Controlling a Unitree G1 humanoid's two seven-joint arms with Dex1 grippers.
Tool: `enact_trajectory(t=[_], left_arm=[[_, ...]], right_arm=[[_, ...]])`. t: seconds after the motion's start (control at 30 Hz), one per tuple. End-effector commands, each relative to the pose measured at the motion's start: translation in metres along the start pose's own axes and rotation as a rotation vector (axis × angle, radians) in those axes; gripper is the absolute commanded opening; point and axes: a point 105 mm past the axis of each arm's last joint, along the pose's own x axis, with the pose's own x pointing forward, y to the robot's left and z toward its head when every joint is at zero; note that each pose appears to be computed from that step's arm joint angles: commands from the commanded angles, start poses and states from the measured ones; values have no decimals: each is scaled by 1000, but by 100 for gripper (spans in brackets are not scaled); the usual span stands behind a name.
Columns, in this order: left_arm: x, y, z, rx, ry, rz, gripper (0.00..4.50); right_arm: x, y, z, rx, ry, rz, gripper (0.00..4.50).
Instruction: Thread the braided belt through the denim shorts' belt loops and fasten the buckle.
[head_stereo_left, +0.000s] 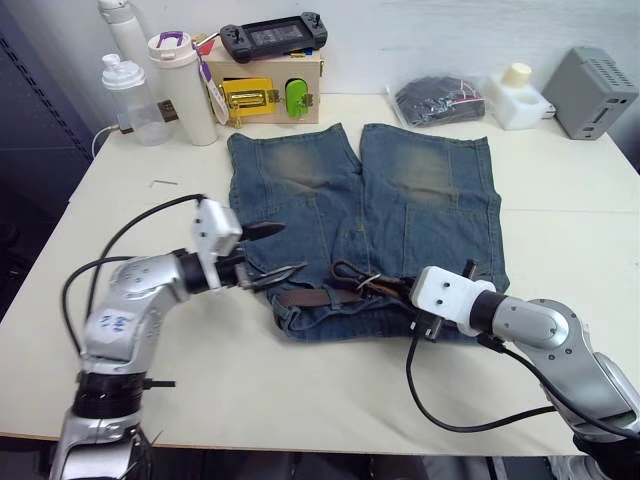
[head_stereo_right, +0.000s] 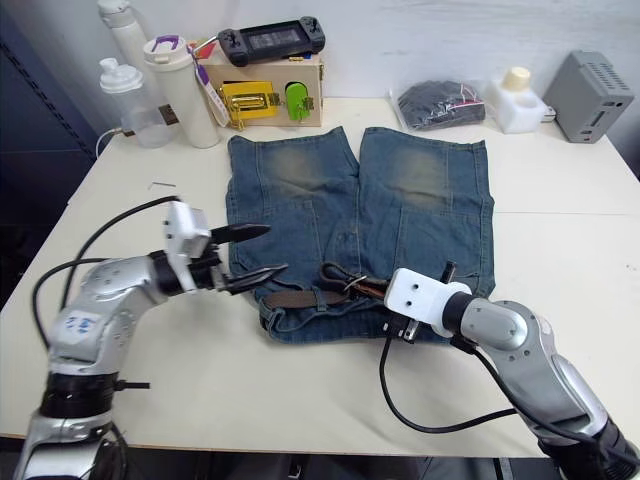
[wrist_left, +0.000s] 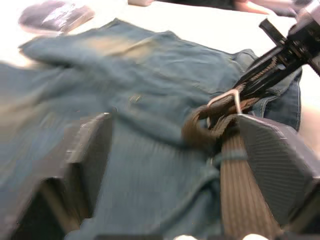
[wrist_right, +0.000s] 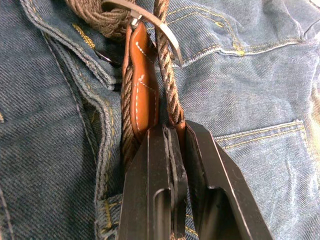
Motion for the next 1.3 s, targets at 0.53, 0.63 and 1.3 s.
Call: enact_trajectory(t=[0.53,0.63,1.3], left_arm=[[26,-49,-80,143,297,-221,7],[12,-53,-109,240,424,-271,7],[9,-53,-120,314,446,-286,7]], right_arm=[[-15,-1,3,-12,-13,-51,0],[-27,1,-9,-2,28,-61,0],[-122,-33,-131,-145,409,-257,0]])
